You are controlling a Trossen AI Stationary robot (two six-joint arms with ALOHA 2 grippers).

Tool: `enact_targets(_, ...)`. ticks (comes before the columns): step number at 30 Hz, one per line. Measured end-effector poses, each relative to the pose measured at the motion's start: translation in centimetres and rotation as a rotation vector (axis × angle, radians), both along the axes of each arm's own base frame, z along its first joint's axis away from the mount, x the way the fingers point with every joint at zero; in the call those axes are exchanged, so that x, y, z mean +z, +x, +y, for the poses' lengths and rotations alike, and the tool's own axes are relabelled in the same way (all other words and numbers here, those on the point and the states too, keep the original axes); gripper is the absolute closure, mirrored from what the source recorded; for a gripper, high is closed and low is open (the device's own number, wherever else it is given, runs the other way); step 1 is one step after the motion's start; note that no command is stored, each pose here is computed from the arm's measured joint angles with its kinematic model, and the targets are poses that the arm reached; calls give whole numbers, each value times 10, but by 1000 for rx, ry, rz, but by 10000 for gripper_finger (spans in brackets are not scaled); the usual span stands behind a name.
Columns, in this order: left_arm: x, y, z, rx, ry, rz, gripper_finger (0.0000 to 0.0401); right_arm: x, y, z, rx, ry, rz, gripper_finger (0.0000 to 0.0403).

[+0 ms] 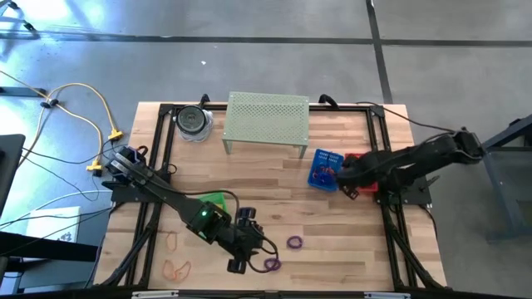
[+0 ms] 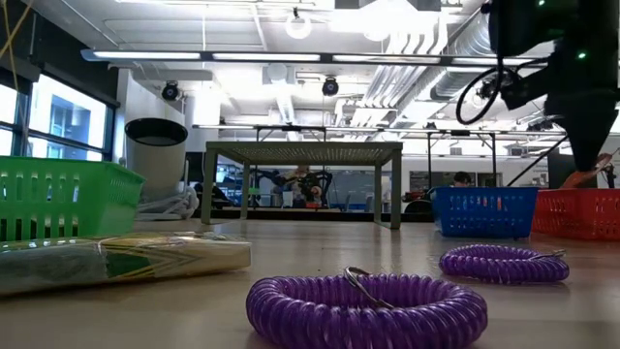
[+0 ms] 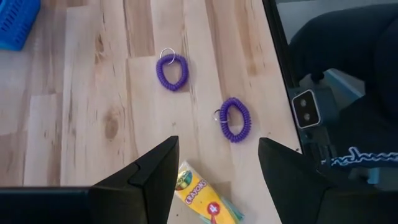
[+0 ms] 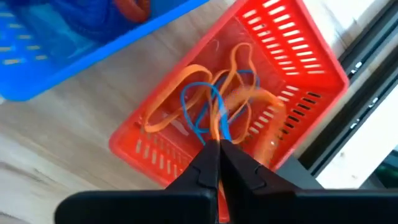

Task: Pick & Place Office Desk Supplies
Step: Put the orange rubber band into the red bin, then put the crayon box into the green bin

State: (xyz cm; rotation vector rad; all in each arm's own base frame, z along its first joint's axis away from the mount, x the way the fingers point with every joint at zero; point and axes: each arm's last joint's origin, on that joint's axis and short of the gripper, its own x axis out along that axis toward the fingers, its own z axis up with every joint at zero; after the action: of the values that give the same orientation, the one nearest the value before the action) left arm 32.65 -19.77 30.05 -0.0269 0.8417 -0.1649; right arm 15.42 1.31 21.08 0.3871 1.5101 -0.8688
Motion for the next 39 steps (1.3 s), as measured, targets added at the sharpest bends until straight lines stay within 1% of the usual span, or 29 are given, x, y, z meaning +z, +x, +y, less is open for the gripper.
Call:
enact_targets(3,0,-2,-3,8,-17,1,187,0,0,-5,-2,10,10,395)
enact_targets(6,-2,-5,-9,9,-34,3,187,0,0,-7,-7,15,12,372)
enact_targets(11,-11,-12,-19,25,-42,8,187,0,0,-11,-53,7,6,299)
enact_targets(15,-13,-18,-26,61,-54,10,187,0,0,-14,-64,-38,5,237)
enact_targets(19,-13,-24,-33,110,-74,-4,187,3,1,-15,-56,-64,3,203)
enact_targets(21,-13,-29,-39,143,-81,-19,187,7,2,-15,-53,-92,-19,193)
enact_targets(24,-20,-35,-52,197,-79,-35,187,15,4,-12,-31,-148,-66,186)
enact_targets(29,-47,-43,-82,252,-18,-82,187,35,8,1,24,-264,-213,187)
enact_targets(33,-78,-48,-104,306,19,-105,187,48,11,18,112,-307,-373,187)
enact_targets(36,-96,-52,-118,346,5,-132,187,54,14,34,186,-312,-500,187)
enact_targets(39,-108,-59,-129,404,9,-191,187,58,18,52,310,-322,-612,187)
